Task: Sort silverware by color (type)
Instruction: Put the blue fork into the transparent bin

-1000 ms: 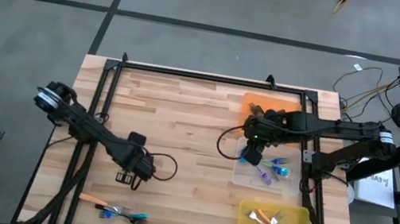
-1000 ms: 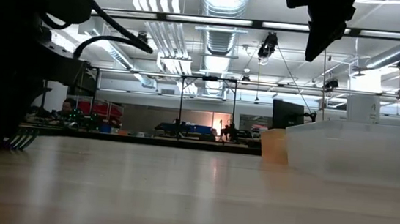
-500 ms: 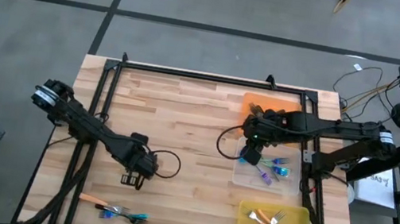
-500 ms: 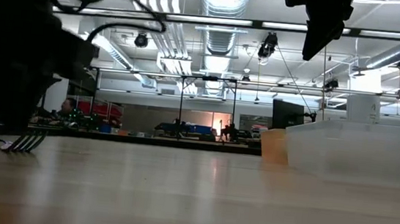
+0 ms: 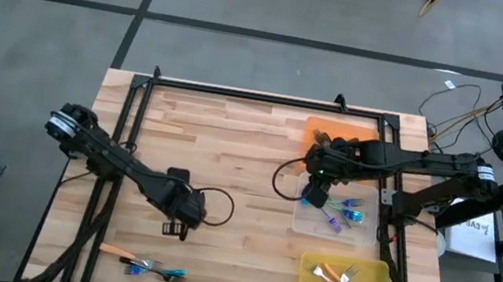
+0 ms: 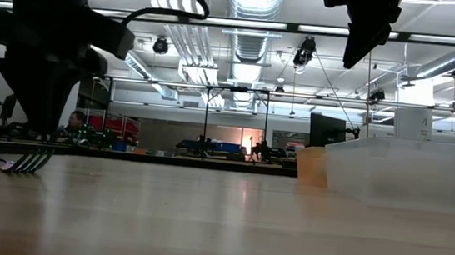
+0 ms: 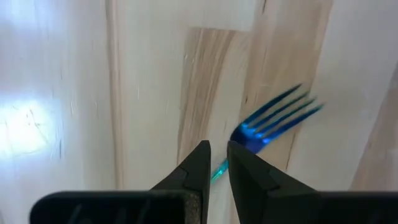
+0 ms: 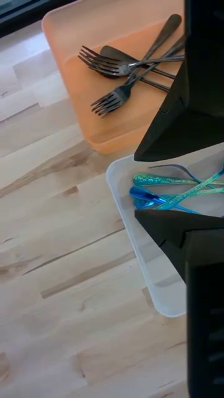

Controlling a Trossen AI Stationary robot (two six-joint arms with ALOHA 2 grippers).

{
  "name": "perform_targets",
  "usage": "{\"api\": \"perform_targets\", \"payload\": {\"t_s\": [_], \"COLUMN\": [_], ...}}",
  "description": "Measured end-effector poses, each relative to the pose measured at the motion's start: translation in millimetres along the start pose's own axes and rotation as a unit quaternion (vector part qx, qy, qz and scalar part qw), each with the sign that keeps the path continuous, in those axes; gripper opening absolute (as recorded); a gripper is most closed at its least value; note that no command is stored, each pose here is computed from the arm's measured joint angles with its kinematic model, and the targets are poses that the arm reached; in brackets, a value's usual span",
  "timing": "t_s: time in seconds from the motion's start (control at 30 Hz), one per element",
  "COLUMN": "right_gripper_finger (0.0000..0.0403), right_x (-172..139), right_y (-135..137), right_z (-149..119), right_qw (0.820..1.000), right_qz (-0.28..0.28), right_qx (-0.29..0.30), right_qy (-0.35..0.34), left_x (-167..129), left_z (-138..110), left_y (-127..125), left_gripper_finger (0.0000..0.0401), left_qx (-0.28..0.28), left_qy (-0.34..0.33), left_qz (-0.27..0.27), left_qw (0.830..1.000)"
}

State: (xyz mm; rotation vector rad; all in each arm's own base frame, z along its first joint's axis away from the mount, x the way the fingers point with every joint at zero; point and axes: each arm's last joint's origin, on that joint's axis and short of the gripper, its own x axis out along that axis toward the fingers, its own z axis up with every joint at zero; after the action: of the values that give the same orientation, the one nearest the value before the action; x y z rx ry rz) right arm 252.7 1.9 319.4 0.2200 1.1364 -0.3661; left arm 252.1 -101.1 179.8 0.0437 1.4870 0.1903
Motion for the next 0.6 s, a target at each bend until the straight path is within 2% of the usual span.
{"api": "perform_targets", "payload": {"t_s": [0.13,0.43,0.6], "right_gripper_finger": [0.0128,0.0128,0.0128], "right_x": [0,0,0], "right_y": [0,0,0], "right_z": [0,0,0], "right_qw": [1.000,1.000,1.000], "right_qz": [0.000,0.000,0.000], "right_qx": [0.000,0.000,0.000], "right_qy": [-0.001,-0.001,-0.001], "left_x": [-2,12,21], "left_z": [2,-12,-15], "left_y": [0,-2,-1], "left_gripper_finger": [0.0036,0.0036,0.0045], "left_qx": [-0.034,0.009,0.003], "left_qy": [0.005,0.072,0.069], "left_qz": [0.000,-0.069,-0.075], "left_qw": [0.999,0.995,0.995]}}
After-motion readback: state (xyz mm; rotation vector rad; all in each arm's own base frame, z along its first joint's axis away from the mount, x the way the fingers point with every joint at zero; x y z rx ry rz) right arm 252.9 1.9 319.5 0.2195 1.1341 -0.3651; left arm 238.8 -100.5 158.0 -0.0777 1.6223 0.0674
